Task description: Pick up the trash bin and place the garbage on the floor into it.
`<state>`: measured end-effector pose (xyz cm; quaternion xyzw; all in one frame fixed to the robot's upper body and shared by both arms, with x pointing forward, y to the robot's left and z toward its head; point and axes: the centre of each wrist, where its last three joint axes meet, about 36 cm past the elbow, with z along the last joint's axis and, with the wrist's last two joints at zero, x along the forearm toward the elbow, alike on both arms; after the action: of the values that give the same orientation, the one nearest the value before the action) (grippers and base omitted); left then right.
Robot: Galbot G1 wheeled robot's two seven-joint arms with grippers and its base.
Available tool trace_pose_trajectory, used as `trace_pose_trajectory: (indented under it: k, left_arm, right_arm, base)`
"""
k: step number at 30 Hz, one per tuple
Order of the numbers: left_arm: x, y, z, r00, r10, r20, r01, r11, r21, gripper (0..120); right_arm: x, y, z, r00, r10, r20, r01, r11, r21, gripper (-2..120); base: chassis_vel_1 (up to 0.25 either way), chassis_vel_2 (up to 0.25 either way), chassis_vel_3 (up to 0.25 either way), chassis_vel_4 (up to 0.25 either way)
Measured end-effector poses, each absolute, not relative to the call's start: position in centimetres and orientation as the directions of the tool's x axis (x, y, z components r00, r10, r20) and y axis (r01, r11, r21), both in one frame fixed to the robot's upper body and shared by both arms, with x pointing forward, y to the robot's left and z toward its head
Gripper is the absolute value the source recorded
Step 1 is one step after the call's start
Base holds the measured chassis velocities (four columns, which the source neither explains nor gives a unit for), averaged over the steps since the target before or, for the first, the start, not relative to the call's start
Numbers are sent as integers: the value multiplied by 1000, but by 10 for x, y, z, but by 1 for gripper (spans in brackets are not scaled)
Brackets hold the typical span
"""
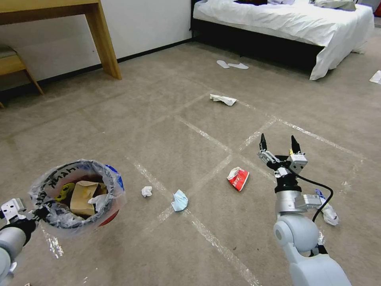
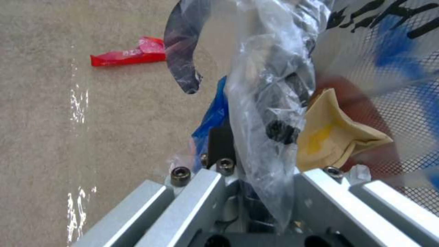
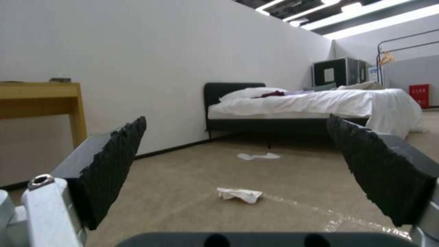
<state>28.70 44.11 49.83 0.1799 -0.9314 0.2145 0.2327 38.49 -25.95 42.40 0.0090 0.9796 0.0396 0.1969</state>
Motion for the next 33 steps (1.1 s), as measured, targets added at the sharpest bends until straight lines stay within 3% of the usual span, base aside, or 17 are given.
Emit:
trace_pose_trajectory:
  k: [33]
  left_arm:
    - [279, 443, 504, -832, -248, 497, -443, 835, -326, 0]
  right_arm:
    - [387, -252, 421, -923, 26, -383, 0, 998, 69, 100]
  base:
    - [-16, 14, 17, -15]
